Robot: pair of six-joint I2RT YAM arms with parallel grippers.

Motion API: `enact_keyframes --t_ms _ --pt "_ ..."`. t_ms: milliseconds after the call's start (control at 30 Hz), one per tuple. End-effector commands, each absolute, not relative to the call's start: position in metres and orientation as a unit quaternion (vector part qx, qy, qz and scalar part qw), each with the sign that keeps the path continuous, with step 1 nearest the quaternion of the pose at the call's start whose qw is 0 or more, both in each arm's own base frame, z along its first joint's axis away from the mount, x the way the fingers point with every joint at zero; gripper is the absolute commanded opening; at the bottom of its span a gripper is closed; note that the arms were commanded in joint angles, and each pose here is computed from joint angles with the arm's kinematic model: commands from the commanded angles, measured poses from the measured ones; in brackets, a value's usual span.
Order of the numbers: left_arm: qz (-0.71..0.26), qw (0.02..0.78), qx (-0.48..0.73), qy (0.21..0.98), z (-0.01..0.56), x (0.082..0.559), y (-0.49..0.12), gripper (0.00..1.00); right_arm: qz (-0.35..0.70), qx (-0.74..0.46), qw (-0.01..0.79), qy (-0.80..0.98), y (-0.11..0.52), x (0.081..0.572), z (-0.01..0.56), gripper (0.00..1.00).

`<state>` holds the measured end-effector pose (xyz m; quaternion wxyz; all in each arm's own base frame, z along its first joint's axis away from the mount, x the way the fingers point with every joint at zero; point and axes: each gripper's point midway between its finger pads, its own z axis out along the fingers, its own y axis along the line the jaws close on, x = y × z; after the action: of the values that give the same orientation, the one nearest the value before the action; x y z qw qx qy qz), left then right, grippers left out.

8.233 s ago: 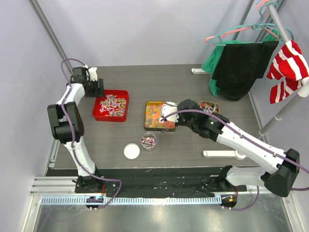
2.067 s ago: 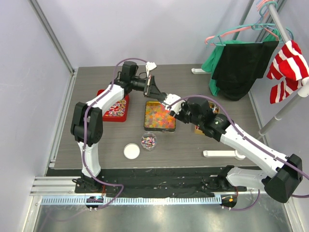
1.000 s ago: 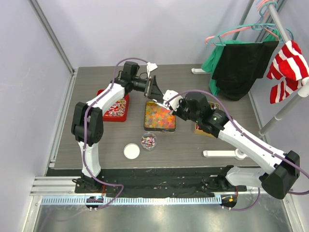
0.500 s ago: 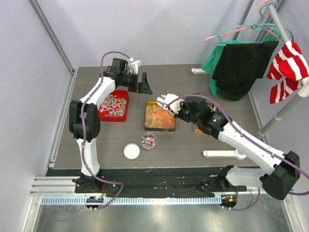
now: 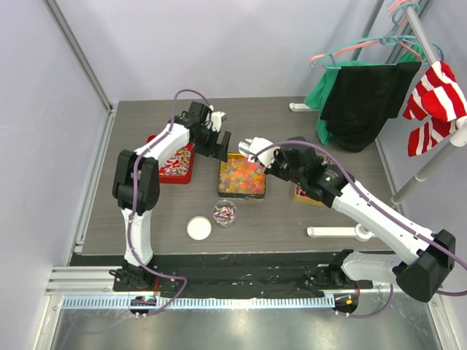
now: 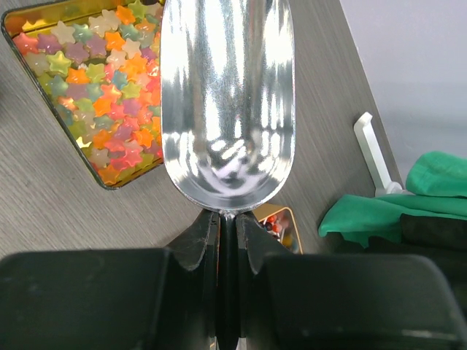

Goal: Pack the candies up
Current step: Scoop the fake candies from the storage box.

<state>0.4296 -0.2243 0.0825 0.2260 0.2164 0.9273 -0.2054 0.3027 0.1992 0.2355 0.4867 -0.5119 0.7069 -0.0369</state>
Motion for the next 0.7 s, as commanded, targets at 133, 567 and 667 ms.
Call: enact_keyframes --t_ms 133,567,667 --pt "-0.122 0.218 0.215 0.944 0.07 0.424 -0.208 0.7 -0.043 -0.493 0.529 0.689 0.196 0.305 0.275 0.01" --pt "-0.085 0.182 0.217 0.955 0.052 0.409 -0.218 0.53 -0.039 -0.494 0.531 0.687 0.196 0.302 0.276 0.01" --pt "-0.079 0.177 0.218 0.956 0.049 0.409 -0.219 0.44 -0.039 -0.495 0.531 0.687 0.196 0.302 0.276 0.01"
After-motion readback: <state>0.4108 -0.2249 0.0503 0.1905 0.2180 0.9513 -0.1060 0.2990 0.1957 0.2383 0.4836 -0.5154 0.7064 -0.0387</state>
